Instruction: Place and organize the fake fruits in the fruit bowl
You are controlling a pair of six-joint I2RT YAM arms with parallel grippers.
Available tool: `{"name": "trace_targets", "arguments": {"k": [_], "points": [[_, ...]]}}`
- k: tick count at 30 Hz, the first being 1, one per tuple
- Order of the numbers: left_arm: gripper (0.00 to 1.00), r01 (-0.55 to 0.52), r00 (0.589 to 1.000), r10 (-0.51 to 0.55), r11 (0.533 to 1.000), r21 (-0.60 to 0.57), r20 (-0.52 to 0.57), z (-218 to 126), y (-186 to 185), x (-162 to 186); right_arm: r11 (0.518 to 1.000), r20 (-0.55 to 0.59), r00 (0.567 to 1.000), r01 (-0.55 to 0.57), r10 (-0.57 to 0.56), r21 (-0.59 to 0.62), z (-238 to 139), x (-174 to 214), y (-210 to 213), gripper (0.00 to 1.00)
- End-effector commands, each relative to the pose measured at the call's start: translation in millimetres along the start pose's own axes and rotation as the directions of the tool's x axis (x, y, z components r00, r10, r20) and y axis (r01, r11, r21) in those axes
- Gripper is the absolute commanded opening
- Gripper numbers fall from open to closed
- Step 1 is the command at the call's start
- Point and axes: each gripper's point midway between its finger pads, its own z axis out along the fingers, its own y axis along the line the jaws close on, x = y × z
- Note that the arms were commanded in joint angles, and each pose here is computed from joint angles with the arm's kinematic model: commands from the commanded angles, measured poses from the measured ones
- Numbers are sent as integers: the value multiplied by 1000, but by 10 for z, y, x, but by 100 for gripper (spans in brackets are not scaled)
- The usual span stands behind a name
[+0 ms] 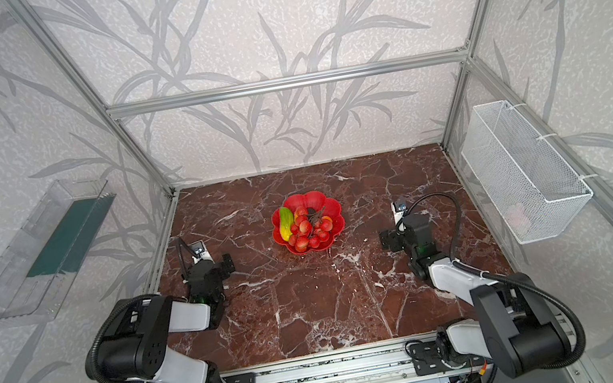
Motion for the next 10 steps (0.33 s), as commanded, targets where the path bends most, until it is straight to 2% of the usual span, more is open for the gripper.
{"name": "trace_targets", "arguments": {"k": [1,3,6,8,10], "points": [[99,12,999,-11,1000,-16,54,51,-6,-204,996,267,963,11,-35,90,21,-501,-191,99],[99,-1,1000,1,1000,-10,28,61,-23,-185,997,270,962,12,-33,79,94,-428,-180,99],[99,6,998,-5,1000,-20,63,82,-4,-221,997,280,959,24,-43,71,182,-345,-152,99],[99,32,999,-32,999,-21,11,111,42,-174,997,256,966,17,-34,69,166,-310,-155,99],[99,39,999,-38,999,-17,26,125,51,-184,998,279,959,36,-49,52,175,-345,-116,99]]}}
